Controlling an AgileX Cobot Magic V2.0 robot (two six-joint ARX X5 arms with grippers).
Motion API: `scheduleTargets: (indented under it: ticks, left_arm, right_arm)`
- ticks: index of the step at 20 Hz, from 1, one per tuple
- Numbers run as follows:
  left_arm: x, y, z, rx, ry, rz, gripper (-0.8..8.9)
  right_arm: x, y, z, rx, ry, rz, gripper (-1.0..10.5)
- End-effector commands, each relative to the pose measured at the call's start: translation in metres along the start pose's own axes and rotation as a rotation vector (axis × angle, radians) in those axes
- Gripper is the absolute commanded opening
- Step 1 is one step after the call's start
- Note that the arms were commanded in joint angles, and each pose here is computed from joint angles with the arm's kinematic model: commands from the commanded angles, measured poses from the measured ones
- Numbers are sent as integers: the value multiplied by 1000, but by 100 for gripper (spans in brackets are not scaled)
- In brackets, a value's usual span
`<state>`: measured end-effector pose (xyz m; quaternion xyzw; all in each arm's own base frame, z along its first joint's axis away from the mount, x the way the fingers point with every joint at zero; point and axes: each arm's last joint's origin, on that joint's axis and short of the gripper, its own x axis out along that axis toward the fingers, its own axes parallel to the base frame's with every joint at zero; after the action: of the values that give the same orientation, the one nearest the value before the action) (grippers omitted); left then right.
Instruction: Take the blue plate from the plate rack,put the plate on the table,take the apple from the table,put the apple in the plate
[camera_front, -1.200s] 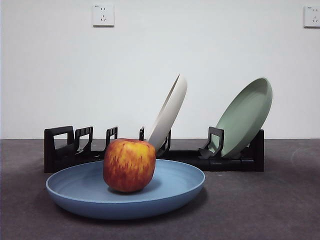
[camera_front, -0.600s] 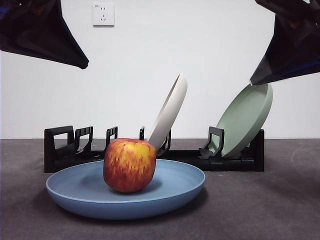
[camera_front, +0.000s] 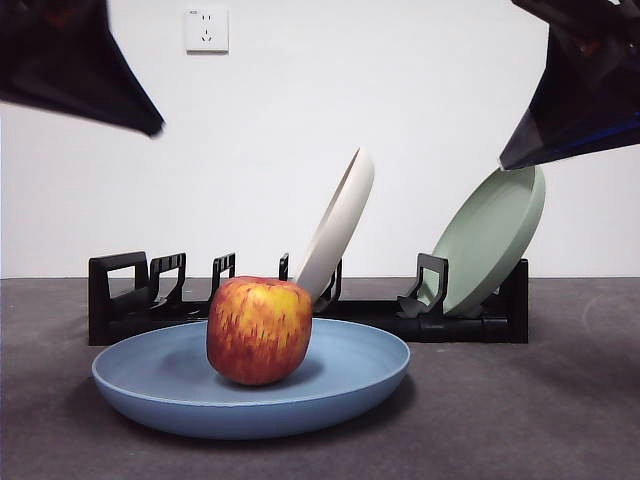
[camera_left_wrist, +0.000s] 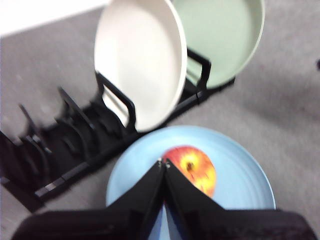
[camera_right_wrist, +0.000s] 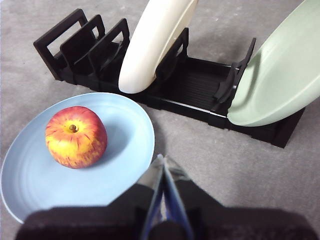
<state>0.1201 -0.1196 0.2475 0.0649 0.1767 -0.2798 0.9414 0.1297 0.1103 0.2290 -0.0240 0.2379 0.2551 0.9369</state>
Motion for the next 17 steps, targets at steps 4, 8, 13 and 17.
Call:
scheduleTargets:
  ticks: [4,8,13,17]
  left_arm:
    - [-48,29,13,-5,-227,130,-3]
    - [-80,53,6,-49,-287,285,-3]
    - [-84,70,-32,-85,-321,434,-3]
    - [-64,79,-76,-100,-325,517,-3]
  right_arm:
    - [0,0,0,11,-11,-1,1]
    - [0,0,0,11,-11,-1,1]
    - [0,0,0,11,-11,-1,2]
    - [0,0,0,11,-11,-1,1]
